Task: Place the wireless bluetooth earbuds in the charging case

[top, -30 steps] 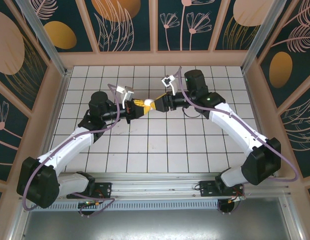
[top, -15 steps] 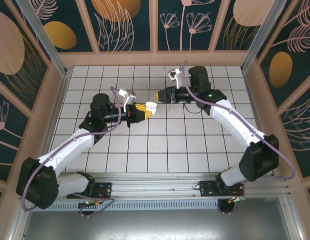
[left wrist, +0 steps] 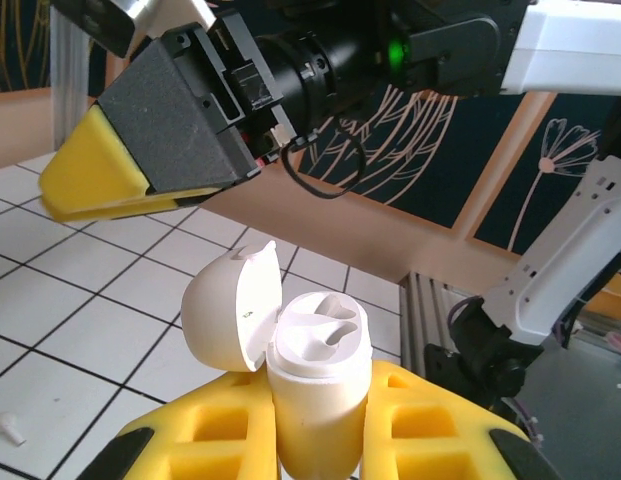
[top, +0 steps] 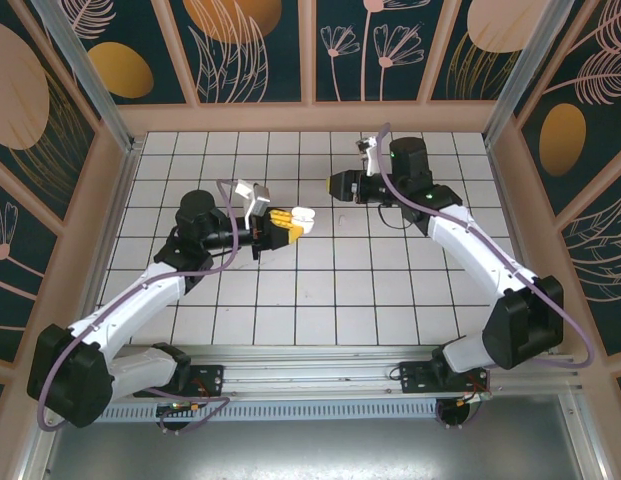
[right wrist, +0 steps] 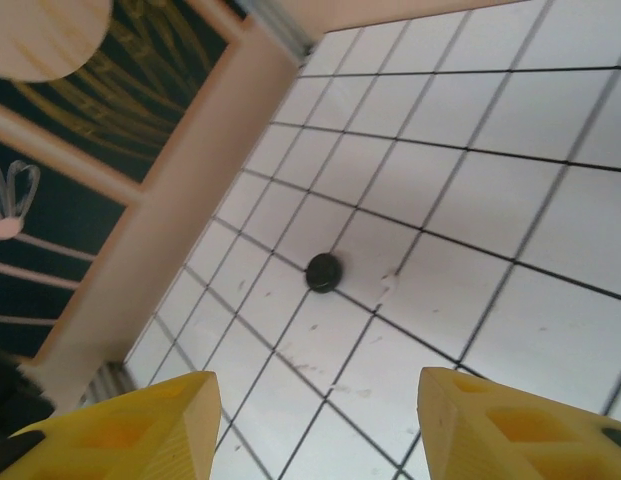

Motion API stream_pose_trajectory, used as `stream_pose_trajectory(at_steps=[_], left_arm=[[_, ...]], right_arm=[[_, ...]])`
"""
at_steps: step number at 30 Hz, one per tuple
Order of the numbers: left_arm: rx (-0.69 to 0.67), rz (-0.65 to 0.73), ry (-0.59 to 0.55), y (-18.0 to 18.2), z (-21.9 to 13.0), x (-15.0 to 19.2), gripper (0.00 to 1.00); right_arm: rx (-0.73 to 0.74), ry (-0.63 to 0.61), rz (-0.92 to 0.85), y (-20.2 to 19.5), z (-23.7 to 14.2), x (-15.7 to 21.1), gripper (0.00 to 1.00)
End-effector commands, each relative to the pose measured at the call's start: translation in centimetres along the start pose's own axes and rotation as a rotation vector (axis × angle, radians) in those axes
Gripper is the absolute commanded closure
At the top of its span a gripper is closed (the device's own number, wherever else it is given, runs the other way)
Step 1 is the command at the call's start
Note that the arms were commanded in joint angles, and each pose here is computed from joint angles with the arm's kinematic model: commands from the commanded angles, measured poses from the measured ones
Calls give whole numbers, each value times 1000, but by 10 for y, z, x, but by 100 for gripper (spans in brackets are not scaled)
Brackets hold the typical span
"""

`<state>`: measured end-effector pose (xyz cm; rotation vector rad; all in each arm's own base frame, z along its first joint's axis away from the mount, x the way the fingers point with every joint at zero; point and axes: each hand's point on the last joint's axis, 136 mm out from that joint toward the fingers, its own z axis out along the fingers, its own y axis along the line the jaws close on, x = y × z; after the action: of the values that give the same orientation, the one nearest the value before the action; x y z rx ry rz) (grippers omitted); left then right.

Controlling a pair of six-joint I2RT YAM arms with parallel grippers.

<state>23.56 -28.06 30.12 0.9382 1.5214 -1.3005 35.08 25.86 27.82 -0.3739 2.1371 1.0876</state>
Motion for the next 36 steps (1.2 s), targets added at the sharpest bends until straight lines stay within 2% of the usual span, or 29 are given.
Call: stream_pose_trajectory(at_steps=[1, 6, 10, 17, 23, 26, 32, 36], left_arm=[[-67, 74, -21, 5, -6, -1, 98], [-151, 101, -16, 15, -13, 14, 98], [-175, 139, -3, 18, -17, 28, 97], [-154, 227, 8, 18, -19, 55, 99], [-164, 235, 27, 26, -16, 65, 100], [-173, 250, 5, 27, -17, 65, 100], [-199, 317, -30, 28, -20, 63, 100], [-245, 352, -39, 32, -24, 59, 100]], right_arm=[[235, 8, 127, -54, -3, 6, 46], [433, 169, 253, -115, 21, 44, 54], [468, 236, 271, -139, 41, 61, 60], [482, 282, 303, -172, 64, 80, 71], [541, 322, 302, -196, 75, 94, 78], [541, 326, 306, -202, 79, 96, 77], [533, 320, 307, -210, 87, 100, 66], [529, 316, 320, -216, 89, 104, 65]])
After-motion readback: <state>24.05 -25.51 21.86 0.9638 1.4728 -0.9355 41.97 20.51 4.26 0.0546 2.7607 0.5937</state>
